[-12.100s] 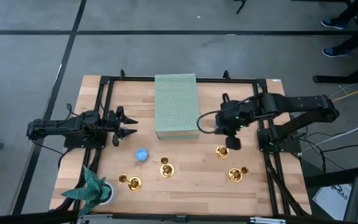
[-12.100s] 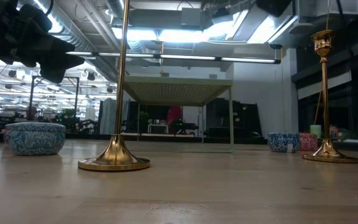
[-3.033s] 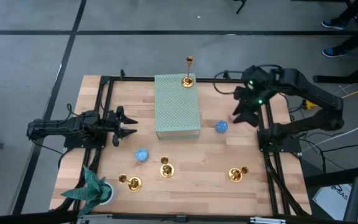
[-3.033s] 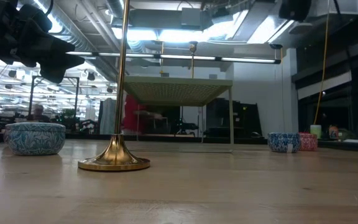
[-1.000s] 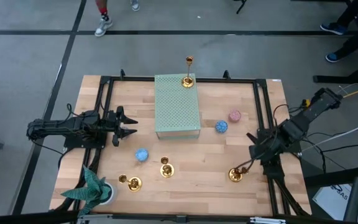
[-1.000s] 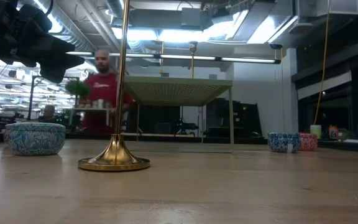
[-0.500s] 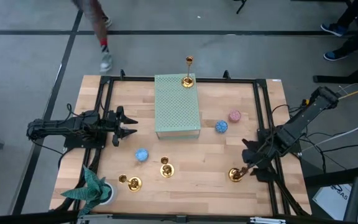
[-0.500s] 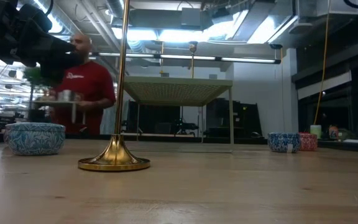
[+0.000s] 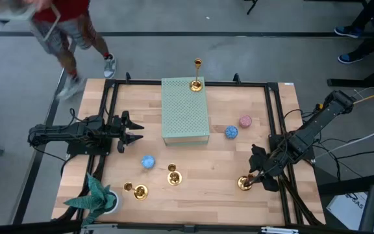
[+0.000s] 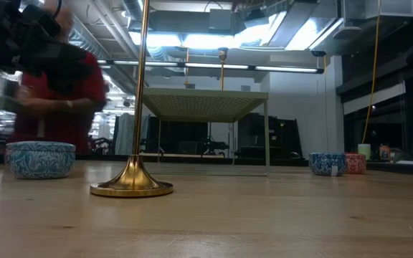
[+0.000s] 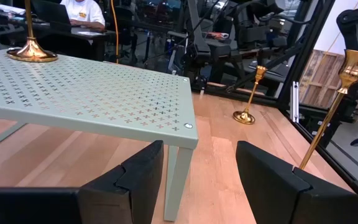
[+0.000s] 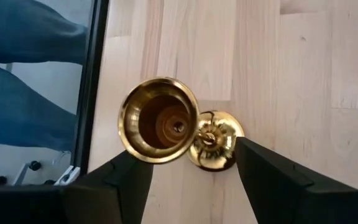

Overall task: Pick & Place candle stick holders
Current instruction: Align the gold candle holder with the other gold candle holder on the shelf

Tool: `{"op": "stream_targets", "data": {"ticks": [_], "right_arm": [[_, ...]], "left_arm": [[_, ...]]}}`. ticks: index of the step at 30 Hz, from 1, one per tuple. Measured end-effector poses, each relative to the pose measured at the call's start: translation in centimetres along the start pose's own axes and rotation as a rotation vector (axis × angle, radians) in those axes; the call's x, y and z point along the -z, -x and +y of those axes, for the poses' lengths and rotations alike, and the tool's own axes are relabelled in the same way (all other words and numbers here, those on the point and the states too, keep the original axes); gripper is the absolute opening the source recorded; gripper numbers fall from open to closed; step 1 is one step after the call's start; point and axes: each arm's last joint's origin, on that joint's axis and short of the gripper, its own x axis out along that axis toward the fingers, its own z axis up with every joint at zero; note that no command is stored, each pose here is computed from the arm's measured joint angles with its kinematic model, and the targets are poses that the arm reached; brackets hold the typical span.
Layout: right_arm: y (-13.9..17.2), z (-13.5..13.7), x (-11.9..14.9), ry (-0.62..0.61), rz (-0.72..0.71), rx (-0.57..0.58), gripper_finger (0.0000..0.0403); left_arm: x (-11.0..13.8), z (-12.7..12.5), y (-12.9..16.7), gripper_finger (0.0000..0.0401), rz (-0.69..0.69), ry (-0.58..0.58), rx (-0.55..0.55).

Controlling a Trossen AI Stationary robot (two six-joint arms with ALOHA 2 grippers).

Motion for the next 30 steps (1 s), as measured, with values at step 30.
{"op": "stream_targets", "data": {"ticks": [30], "right_arm": [[0.1,1.2,-0.2,-0.020,-0.063,-0.081,0.0206]], "left_arm": [[0.0,0.0,0.0,0.0200,0.000,0.000,0.000]]}}
